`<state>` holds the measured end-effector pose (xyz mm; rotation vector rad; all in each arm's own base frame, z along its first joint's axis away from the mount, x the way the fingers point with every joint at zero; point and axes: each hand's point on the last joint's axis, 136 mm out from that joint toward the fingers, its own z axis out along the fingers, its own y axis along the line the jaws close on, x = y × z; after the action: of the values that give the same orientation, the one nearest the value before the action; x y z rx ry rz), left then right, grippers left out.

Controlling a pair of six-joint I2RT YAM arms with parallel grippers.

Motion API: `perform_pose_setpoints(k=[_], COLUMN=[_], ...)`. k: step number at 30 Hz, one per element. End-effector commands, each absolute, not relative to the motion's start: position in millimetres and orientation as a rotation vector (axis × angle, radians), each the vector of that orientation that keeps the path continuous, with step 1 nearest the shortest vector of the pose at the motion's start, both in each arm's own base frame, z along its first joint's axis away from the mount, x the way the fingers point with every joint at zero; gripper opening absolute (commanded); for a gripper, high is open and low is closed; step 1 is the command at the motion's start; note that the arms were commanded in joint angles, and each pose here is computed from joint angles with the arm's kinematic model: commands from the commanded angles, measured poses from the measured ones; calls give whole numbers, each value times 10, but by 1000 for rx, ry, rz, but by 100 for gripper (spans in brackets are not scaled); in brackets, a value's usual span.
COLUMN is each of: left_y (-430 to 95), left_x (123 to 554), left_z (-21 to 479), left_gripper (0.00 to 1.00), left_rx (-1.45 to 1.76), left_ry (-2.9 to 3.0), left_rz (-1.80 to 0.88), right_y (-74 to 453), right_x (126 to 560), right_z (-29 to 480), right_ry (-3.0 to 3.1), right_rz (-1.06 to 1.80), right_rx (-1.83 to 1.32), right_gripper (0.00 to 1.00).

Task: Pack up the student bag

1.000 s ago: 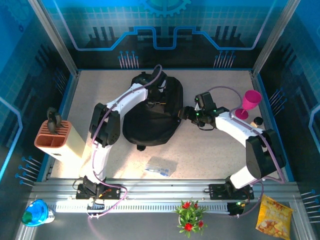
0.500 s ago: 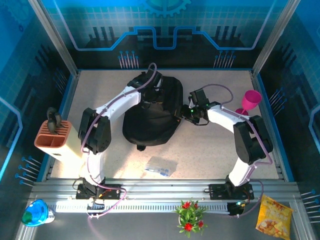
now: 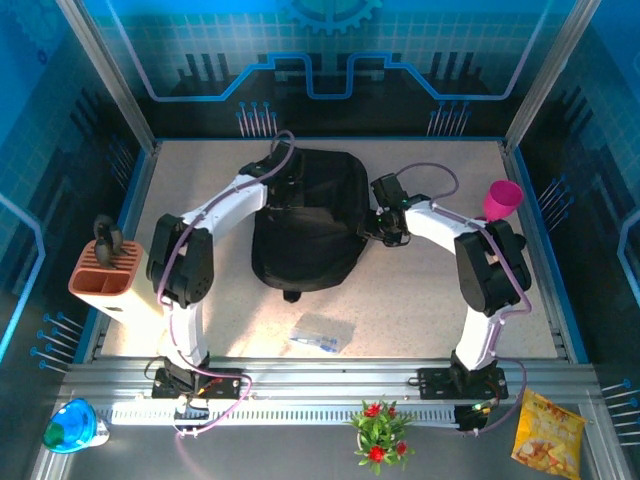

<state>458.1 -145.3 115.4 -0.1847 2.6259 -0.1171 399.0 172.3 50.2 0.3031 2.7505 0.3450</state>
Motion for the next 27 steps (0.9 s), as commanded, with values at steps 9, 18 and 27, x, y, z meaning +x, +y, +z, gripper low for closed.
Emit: perform_pose_setpoints(k=[9,18,27], left_y=[-866,-831,-764], left_x=[4212,4088,3802], left_z=[1323,1662,1836], left_gripper=[0,56,84], left_rx=[-403,-429,-464], left_ry=[2577,2502,2435], left_rz=[-82,-137,-220], right_y=[1557,1718,1906], right_x=[4229,3799,2861], right_z=[758,1460,1299], right_ry=[2690,2555,2643], right_rz=[309,472,333], right_rx=[226,52,-249], right_gripper=[50,77,86])
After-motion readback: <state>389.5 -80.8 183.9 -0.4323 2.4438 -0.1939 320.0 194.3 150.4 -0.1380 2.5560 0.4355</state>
